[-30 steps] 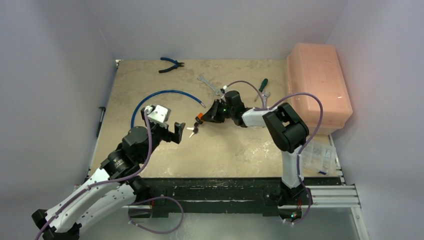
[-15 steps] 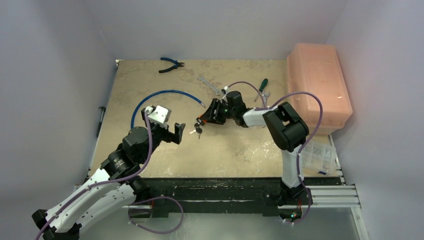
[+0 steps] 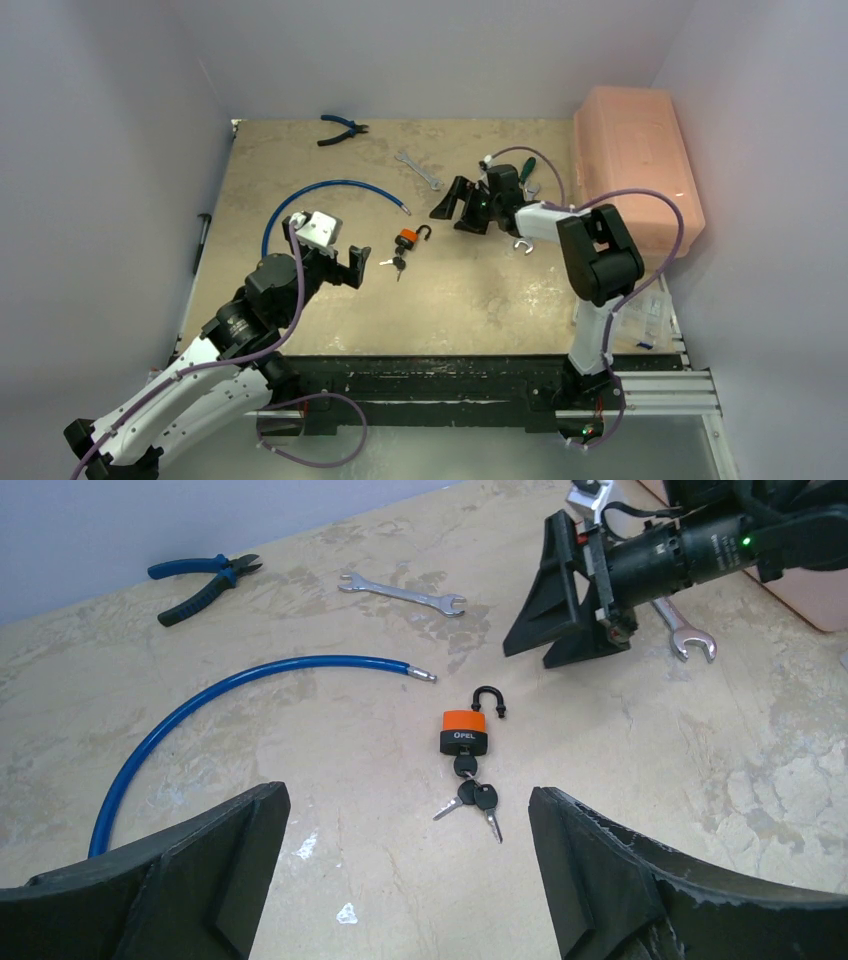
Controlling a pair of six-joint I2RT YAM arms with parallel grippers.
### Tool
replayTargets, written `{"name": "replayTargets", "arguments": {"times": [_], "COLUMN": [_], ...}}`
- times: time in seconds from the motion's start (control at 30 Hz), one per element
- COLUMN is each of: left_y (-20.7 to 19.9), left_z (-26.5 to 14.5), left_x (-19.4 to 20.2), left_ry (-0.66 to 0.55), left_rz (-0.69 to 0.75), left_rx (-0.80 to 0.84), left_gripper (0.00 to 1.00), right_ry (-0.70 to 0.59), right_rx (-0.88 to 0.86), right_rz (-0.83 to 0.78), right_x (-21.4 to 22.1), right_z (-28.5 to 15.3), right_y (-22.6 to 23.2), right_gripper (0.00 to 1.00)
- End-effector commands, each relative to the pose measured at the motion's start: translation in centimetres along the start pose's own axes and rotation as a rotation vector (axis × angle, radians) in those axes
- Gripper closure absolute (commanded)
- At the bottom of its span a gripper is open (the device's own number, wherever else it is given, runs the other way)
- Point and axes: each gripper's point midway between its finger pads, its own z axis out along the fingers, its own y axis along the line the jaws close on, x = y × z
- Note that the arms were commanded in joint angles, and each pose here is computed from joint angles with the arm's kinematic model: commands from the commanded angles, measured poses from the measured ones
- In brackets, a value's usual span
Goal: Unlock with the key
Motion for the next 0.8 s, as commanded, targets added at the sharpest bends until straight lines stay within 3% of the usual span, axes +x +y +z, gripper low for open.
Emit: {"name": "replayTargets", "arguments": {"times": [0.0, 0.3, 0.43, 0.77], "left_y": [0.2, 0.7, 1.2, 3.3], "left_z": [0.0, 0.2, 0.4, 0.4], "left_x": [-1.3, -1.2, -1.1, -0.9], "left_ry": [-0.049, -0.047, -0.045, -0.04], "left_rz": [-0.017, -0.026, -0.041, -0.072], "left_rx": [-0.011, -0.042, -0.082, -0.214], "left_gripper": [0.02, 0.02, 0.02, 0.01], "right_ry": [-0.034, -0.155, -0.24, -0.564], "right_rx": [0.138, 0.17, 0.135, 0.027], "right_rz": [-0.078, -0.223, -0.298, -0.475], "right_x": [-1.7, -4.4, -5.5, -6.6], "right_z": [-3.2, -9.1, -12.5, -23.8], "right_y": [-1.8, 1.5, 4.1, 10.3], "right_gripper": [0.06, 0.06, 0.01, 0.01]}}
